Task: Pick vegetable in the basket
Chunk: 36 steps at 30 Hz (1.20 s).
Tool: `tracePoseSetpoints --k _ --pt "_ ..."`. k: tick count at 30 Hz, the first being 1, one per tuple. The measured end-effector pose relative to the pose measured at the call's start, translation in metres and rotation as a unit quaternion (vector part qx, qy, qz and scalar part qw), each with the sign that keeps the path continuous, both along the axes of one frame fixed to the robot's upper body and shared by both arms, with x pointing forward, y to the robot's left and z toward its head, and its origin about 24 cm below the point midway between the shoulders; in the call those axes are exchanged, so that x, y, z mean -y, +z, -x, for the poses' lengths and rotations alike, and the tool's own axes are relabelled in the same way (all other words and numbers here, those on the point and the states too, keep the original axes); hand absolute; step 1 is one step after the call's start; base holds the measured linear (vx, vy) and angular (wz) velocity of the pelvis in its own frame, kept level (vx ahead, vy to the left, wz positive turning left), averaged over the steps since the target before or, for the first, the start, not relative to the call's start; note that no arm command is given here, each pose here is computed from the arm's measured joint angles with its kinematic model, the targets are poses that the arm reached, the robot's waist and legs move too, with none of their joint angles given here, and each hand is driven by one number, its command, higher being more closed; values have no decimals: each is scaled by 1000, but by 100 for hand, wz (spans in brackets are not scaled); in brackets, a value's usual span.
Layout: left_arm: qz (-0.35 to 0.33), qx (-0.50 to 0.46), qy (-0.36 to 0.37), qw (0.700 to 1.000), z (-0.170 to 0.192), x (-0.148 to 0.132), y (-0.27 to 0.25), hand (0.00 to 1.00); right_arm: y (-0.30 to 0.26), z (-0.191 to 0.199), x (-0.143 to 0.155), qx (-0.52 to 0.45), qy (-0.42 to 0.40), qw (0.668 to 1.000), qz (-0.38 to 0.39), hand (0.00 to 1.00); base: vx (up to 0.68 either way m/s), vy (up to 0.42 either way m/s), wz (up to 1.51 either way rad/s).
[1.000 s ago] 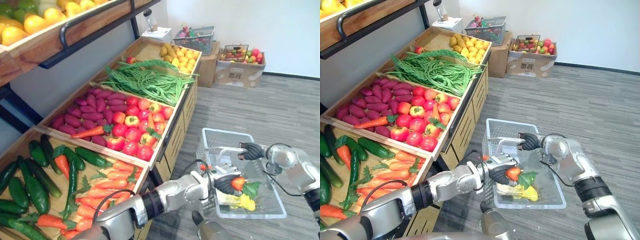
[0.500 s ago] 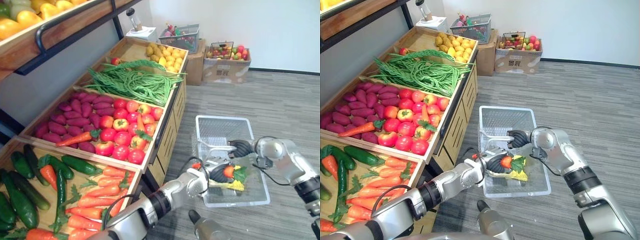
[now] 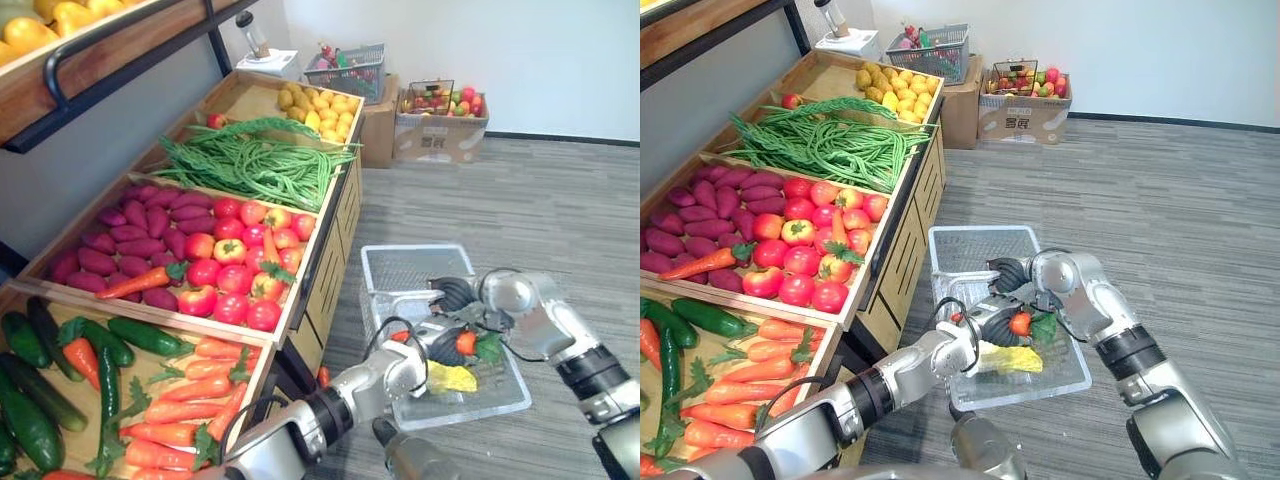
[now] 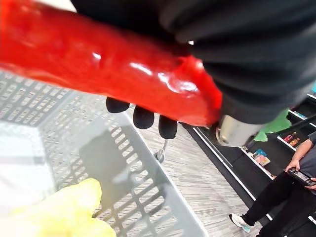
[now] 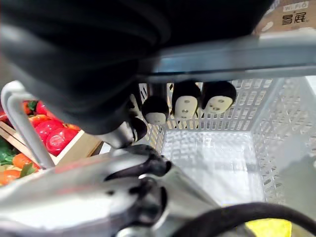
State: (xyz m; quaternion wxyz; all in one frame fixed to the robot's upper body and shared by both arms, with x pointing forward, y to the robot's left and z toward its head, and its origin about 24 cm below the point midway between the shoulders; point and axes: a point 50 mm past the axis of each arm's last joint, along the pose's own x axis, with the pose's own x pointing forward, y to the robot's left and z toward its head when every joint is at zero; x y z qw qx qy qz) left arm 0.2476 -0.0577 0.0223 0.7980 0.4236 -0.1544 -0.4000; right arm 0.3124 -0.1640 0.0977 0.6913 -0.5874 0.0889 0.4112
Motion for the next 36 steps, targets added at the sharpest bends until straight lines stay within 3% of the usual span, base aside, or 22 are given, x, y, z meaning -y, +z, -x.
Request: tracePoseSetpoints --k 10,11,21,36 --pt "-16 -16 13 1000 0 1 -8 100 4 0 -13 -2 15 1000 -6 100 0 0 0" --pt "-27 -13 15 999 0 1 -11 0 4 0 -13 -2 15 1000 -6 100 0 0 0" --pt "-82 -23 63 994 -10 -15 -28 0 10 -3 -16 7 21 1000 -5 100 7 0 0" --pt "-69 -17 57 996 -8 -12 -23 0 9 -6 -11 14 5 1000 16 100 0 0 4"
